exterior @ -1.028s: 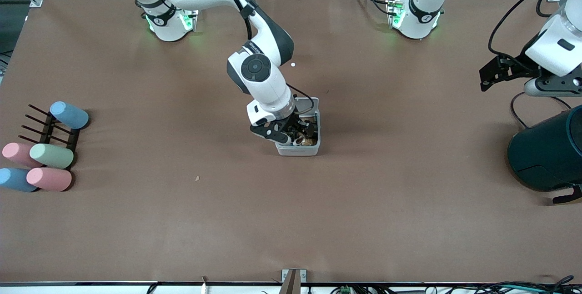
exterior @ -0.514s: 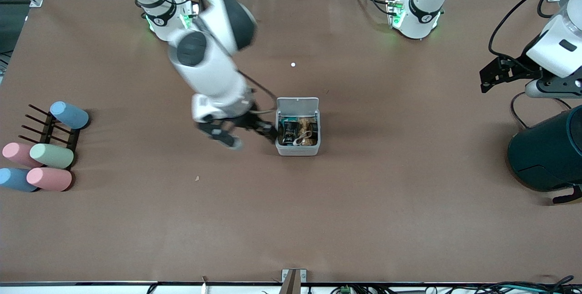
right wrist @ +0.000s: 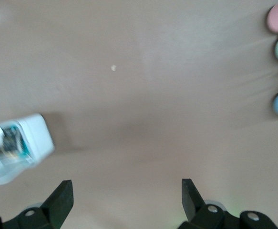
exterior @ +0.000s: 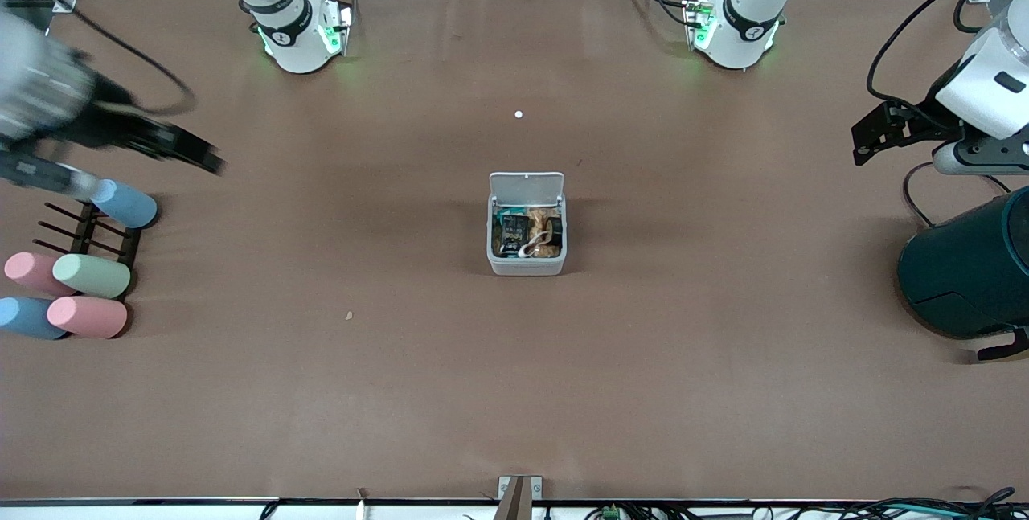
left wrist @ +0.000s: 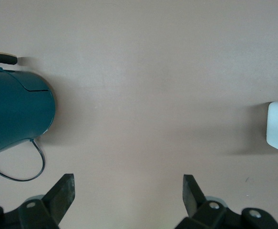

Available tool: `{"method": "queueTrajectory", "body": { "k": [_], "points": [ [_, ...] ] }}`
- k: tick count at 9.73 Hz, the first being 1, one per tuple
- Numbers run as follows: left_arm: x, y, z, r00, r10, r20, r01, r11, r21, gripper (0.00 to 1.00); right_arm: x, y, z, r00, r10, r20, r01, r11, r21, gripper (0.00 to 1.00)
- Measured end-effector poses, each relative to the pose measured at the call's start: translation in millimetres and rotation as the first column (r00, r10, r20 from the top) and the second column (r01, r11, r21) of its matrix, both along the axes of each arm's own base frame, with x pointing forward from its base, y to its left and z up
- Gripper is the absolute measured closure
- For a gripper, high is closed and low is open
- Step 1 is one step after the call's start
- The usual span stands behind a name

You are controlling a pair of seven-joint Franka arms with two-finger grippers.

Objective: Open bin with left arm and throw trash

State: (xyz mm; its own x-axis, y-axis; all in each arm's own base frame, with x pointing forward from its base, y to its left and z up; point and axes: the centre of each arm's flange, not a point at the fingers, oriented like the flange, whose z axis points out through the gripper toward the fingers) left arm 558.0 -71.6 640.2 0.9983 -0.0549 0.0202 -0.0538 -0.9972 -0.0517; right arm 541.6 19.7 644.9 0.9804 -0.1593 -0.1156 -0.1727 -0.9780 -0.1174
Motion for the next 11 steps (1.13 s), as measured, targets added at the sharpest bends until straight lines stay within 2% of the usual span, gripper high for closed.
{"method": "queueTrajectory", "body": {
  "k": [1,3,5,11],
  "points": [
    [0,1,0,1.0,0.001,0.0,-0.001,1.0,0.0,0.0,-17,-37,14,0.996,0.083,0.012,-0.083,0.996,-0.02,0.0],
    [0,2,0,1.0,0.003,0.0,-0.003,1.0,0.0,0.0,-33,-47,21,0.986,0.168,0.016,-0.166,0.983,-0.083,0.0],
    [0,3,0,1.0,0.004,0.0,-0.004,1.0,0.0,0.0,-27,-34,25,0.979,0.198,0.051,-0.19,0.974,-0.124,0.0],
    [1,3,0,1.0,0.009,-0.001,-0.009,1.0,0.0,0.0,-18,-32,21,0.977,0.204,0.057,-0.195,0.972,-0.132,0.0]
  ]
}}
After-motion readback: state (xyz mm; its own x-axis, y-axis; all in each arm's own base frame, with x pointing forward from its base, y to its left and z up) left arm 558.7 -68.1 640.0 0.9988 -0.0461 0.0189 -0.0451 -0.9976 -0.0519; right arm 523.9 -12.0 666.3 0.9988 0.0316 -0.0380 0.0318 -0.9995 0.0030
